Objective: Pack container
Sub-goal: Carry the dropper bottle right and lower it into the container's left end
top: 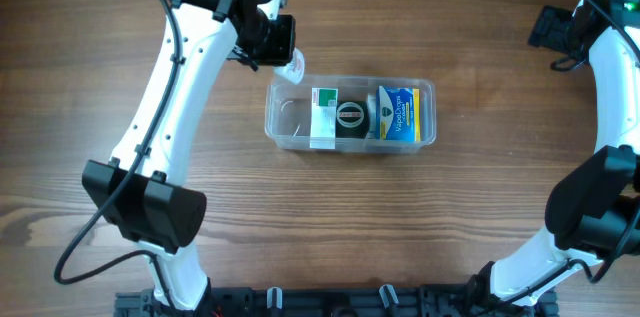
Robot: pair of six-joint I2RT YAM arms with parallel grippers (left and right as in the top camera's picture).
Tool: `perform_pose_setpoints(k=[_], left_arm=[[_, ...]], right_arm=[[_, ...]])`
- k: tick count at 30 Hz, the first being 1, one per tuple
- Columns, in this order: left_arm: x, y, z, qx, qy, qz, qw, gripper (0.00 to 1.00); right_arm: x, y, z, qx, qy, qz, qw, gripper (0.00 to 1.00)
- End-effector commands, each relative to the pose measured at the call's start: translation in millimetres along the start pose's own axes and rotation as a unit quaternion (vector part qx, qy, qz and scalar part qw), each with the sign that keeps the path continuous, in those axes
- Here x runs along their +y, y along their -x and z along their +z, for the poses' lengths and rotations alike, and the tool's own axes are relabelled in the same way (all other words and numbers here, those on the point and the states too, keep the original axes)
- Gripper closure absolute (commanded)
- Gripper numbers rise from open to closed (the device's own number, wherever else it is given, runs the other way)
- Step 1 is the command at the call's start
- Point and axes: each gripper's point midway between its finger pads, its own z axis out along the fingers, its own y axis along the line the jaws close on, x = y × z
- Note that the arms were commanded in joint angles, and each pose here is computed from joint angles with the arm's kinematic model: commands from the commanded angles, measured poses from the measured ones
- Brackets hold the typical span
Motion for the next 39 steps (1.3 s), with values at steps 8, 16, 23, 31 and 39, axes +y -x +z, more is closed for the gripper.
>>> perform_pose_setpoints(k=[8,16,23,31,39], left_arm=[[-7.5,-22.1,2.3,0.037,0.038,-0.03,0.998,0.75],[2.2,-24.2,37.1,0.081,0.063,-0.035,0.994,0.75],[9.3,-31.4,69.7,0.128,0.079,-0.04,0.988,0.75],[16.4,-43.3,93.2,0.162,0.09,-0.044,0.982,0.74],[21.8,-51.1,113.3,0.171,0.093,-0.045,0.98,0.74]], right_arm=[[0.0,-2.2,4.7,0.005,0.0,0.007,1.0,0.0],[0.0,-2.2,4.5,0.005,0.0,0.007,1.0,0.0],[0.0,-2.2,4.5,0.005,0.0,0.007,1.0,0.0],[0.0,-2.1,4.5,0.005,0.0,0.007,1.0,0.0],[0.0,-2.1,4.7,0.005,0.0,0.007,1.0,0.0]])
